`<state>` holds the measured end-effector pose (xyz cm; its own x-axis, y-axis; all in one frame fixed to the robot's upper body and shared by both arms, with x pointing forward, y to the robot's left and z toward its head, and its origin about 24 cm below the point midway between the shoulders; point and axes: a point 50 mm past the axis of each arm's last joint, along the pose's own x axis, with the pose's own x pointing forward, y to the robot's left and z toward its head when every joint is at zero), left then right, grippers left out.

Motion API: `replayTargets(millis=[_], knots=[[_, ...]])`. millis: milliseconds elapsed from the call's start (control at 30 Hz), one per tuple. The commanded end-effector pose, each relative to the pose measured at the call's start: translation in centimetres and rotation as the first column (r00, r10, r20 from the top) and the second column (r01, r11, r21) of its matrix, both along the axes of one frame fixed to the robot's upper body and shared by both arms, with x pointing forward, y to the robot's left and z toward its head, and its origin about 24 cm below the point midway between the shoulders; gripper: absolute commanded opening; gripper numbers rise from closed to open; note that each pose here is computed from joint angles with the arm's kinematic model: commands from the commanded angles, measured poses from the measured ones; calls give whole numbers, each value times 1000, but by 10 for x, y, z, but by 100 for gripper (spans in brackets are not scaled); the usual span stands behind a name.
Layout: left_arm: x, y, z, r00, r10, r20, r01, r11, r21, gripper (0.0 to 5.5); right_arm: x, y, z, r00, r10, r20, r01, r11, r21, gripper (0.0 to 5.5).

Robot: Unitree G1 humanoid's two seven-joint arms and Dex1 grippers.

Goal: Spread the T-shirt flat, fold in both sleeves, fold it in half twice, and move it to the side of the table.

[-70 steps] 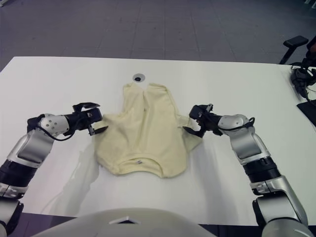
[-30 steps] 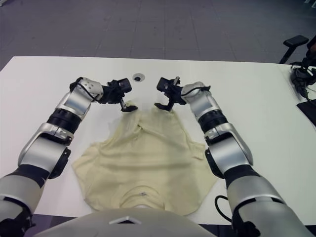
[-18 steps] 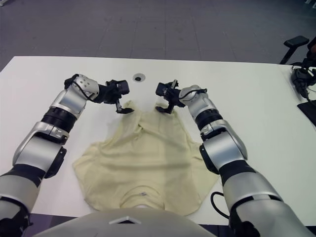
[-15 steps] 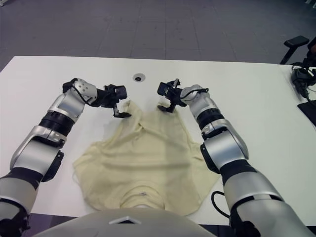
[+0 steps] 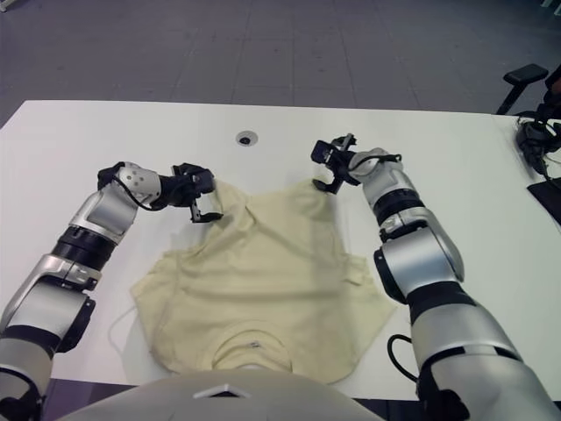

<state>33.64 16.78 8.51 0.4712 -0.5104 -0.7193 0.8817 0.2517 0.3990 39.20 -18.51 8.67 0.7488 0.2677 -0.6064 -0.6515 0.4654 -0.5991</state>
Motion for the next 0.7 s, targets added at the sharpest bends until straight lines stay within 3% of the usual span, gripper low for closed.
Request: replayTargets(millis=[33,333,533,700], knots=[[-8,21,-24,993,87,-83,-78,992,102,538,-5,-20,-9,996,-81,-36,79,995,-55,540],[-6,22,-11,994,96,-61,-92,994,57,538,-9,-44,-10,983,-180,-35,174,977,-124,540],[-1,42,2,979,205,16,-205,978,38,538,-12,-65,-6,972,-235,-26,226,956,-184,540],[4,33,11,971,237,29,-234,969,-83,538,-2,-47,11,980,-196,40,196,981,3,540]])
